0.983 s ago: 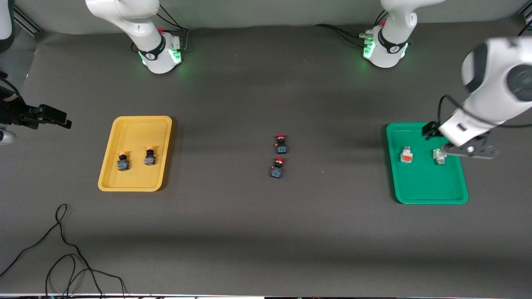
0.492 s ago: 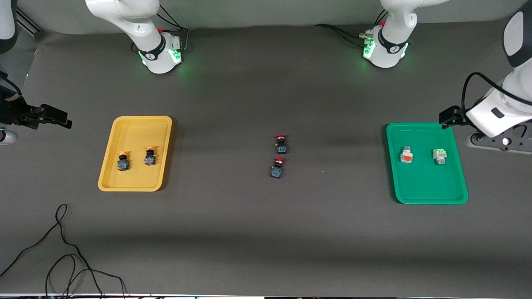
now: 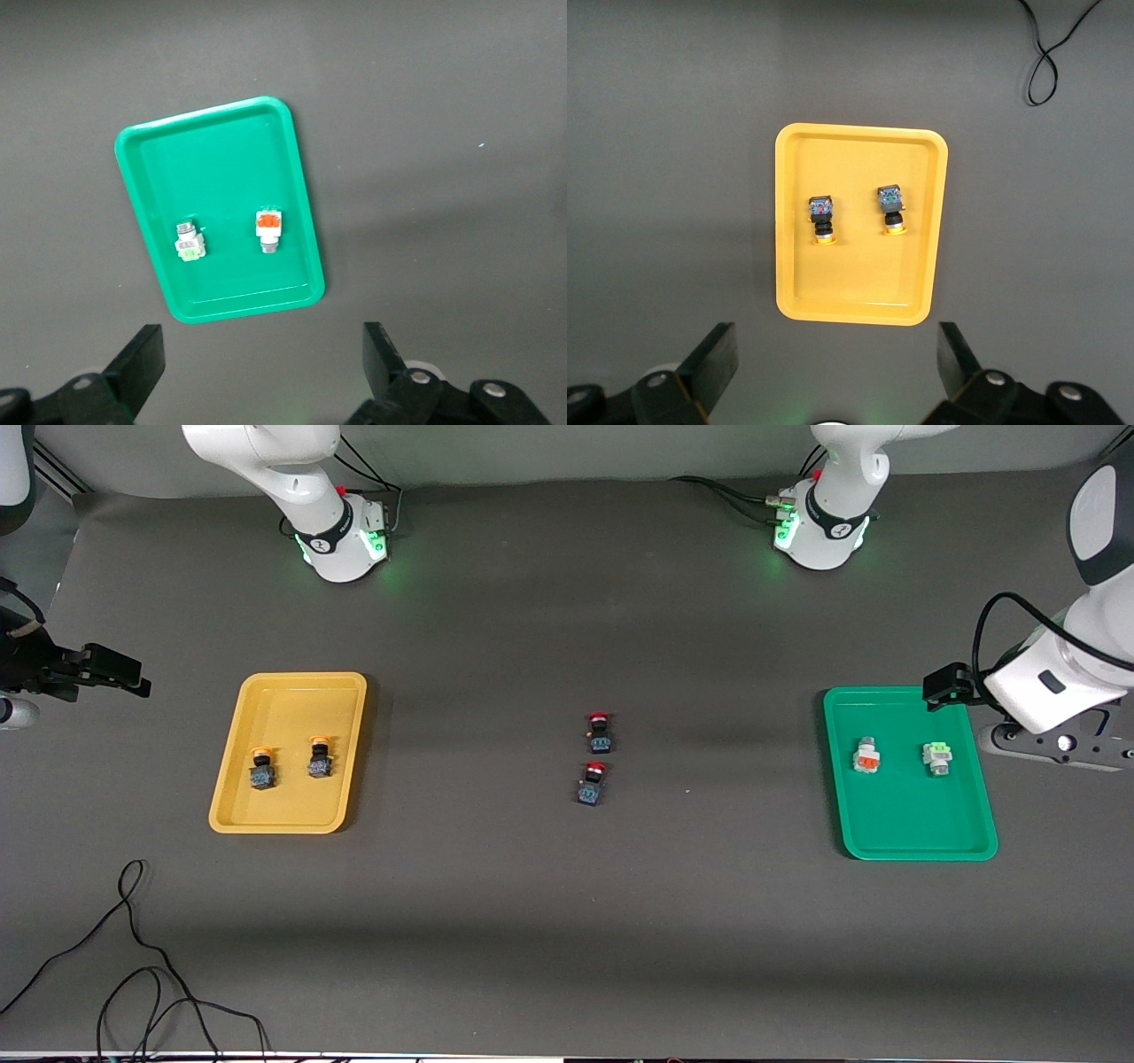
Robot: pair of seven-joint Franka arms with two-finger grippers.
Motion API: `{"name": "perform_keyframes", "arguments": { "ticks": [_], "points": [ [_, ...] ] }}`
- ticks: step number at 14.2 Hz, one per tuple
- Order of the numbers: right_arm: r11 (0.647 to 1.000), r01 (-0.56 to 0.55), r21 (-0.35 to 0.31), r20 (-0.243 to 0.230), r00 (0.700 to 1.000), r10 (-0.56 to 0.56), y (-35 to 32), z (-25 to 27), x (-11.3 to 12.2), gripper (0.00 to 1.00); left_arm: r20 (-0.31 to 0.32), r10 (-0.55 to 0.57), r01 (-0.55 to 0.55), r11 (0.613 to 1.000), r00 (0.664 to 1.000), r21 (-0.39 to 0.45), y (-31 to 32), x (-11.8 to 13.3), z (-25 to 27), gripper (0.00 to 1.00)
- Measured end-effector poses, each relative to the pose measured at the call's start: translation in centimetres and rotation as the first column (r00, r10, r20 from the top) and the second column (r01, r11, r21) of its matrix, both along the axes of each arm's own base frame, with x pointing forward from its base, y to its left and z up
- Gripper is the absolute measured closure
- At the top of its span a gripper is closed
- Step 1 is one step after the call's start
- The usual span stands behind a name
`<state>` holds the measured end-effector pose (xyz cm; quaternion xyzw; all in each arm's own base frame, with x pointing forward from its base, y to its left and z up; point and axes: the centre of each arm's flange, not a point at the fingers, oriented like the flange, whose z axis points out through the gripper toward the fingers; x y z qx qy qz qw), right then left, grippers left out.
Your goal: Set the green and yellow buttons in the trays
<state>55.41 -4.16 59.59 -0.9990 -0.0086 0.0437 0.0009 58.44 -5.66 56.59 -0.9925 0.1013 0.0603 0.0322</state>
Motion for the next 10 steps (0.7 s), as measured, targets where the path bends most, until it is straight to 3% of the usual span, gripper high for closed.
{"name": "perform_keyframes", "arguments": {
  "ticks": [10],
  "points": [
    [1.0, 0.0, 0.0, -0.002, 1.0, 0.0, 0.0, -0.1, -0.01, 0.0, -0.013, 0.014, -0.014, 1.0, 1.0, 0.013, 0.39, -0.08, -0.74, 0.0]
  ]
}}
